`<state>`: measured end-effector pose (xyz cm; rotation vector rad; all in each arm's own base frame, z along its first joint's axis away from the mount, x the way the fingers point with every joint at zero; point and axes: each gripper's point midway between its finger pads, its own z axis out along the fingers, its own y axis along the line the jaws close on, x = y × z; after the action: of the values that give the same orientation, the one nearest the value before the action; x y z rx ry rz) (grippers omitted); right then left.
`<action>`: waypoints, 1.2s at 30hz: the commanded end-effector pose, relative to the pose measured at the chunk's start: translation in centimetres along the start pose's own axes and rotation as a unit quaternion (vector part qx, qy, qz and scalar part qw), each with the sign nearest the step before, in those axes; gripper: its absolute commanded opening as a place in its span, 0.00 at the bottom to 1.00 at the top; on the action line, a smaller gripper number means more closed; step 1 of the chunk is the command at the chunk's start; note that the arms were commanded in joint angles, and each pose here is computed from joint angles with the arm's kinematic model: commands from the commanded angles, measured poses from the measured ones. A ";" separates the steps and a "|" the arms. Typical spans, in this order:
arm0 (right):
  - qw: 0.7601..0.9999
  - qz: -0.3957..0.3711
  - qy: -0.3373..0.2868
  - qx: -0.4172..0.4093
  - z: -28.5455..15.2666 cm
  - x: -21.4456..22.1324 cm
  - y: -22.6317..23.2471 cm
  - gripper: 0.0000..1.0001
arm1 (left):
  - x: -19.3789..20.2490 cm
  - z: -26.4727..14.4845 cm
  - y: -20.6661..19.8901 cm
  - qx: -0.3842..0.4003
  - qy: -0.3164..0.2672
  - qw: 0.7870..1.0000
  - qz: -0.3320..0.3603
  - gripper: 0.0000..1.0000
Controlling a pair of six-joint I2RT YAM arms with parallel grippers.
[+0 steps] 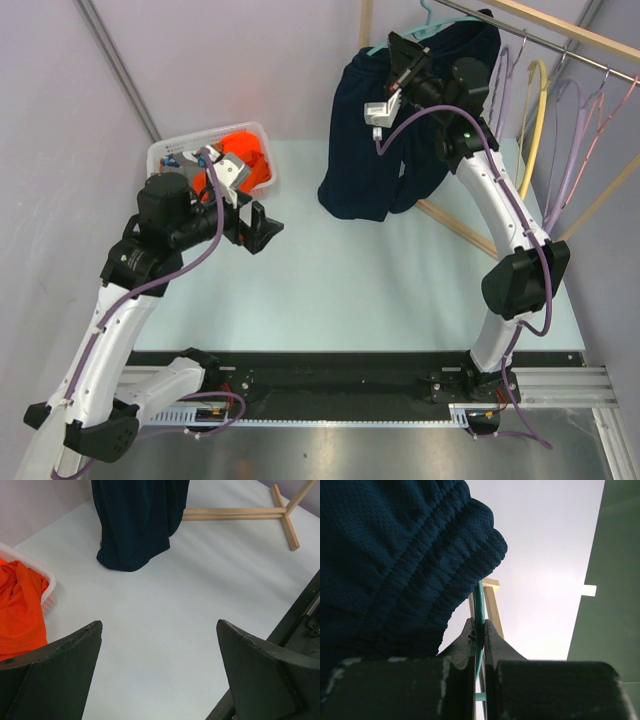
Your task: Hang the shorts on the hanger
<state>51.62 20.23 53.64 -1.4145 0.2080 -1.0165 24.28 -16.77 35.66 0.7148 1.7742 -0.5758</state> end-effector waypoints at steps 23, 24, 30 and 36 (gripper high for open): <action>0.982 -0.186 -0.006 -0.032 -2.0 2.5 1.4 0.00 | -1.3 0.5 0.0 0.009 -0.017 1.000 -0.002 1.00; 0.985 -0.170 -0.006 -0.031 -1.9 2.5 1.5 0.00 | -1.2 0.5 0.0 0.009 -0.017 1.000 -0.003 1.00; 0.992 -0.119 -0.026 -0.017 -0.5 1.5 1.8 0.00 | -0.7 0.6 -0.2 0.014 -0.015 1.000 -0.019 1.00; 0.994 -0.105 -0.024 0.016 1.7 2.3 1.1 0.00 | -0.5 0.3 -0.1 0.011 -0.014 1.000 -0.018 1.00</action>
<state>55.39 18.84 49.01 -1.5244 0.2432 -0.9398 24.79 -17.17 35.38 0.7062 1.7882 -0.6052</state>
